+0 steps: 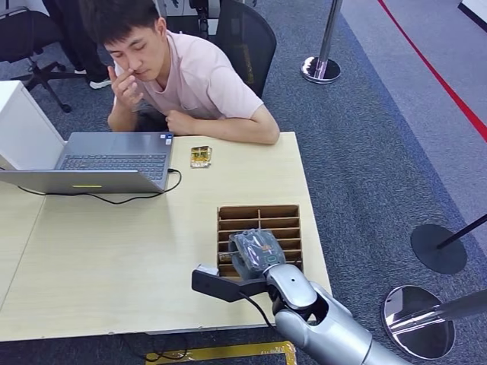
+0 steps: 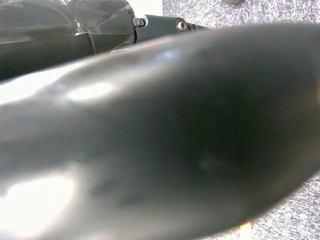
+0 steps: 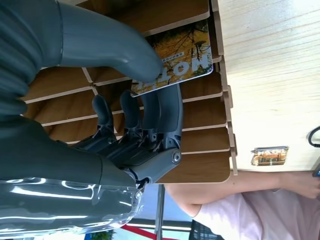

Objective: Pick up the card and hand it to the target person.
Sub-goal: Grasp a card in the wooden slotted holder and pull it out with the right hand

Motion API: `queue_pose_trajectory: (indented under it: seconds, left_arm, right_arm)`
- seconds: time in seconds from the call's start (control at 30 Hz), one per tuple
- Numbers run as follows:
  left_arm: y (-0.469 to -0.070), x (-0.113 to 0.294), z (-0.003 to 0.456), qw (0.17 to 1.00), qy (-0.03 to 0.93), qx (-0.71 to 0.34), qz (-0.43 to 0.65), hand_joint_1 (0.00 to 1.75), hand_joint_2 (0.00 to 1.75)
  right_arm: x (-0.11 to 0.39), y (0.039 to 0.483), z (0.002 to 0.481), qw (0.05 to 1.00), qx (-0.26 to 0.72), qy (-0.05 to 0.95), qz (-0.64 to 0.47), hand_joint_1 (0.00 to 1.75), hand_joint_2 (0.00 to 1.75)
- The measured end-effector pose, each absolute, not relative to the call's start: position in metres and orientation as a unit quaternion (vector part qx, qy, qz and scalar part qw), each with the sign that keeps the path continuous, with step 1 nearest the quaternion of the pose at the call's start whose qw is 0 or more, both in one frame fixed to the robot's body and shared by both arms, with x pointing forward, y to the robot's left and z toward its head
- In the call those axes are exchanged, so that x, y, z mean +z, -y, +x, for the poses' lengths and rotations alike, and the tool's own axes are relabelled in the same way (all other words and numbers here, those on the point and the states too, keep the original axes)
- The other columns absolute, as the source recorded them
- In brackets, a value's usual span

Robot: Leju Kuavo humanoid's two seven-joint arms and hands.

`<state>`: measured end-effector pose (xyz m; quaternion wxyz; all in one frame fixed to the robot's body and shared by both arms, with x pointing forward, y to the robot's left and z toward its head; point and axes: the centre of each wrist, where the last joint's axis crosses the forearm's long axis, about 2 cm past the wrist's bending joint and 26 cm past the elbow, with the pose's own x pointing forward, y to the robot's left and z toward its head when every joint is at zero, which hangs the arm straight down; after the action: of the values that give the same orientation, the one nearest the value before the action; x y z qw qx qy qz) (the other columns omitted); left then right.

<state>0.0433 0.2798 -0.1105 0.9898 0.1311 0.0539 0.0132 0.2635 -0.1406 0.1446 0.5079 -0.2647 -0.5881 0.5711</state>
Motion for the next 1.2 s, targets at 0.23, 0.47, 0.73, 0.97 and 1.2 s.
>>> queue_pose_trajectory:
  seconds: [0.23,0.47,0.73,0.97,1.2]
  left_arm:
    - [-0.280,-0.111,0.043,0.991,-0.043,0.011,0.129,0.00,0.87]
    - [-0.280,-0.111,0.043,0.991,-0.025,0.017,0.129,0.00,1.75]
    - [-0.281,-0.111,0.042,0.990,-0.021,0.026,0.140,0.00,1.75]
    - [-0.282,-0.111,0.041,0.989,-0.027,0.038,0.141,0.00,1.75]
    - [-0.281,-0.111,0.041,0.989,-0.028,0.043,0.137,0.00,1.75]
  right_arm:
    - [0.143,0.141,0.262,0.508,0.573,0.586,-0.264,1.52,1.75]
    - [0.144,0.141,0.261,0.508,0.573,0.587,-0.265,1.58,1.75]
    - [0.144,0.141,0.261,0.505,0.574,0.587,-0.267,1.59,1.75]
    - [0.156,0.143,0.263,0.494,0.531,0.641,-0.250,1.59,1.75]
    - [0.194,0.157,0.271,0.425,0.418,0.766,-0.239,1.59,1.75]
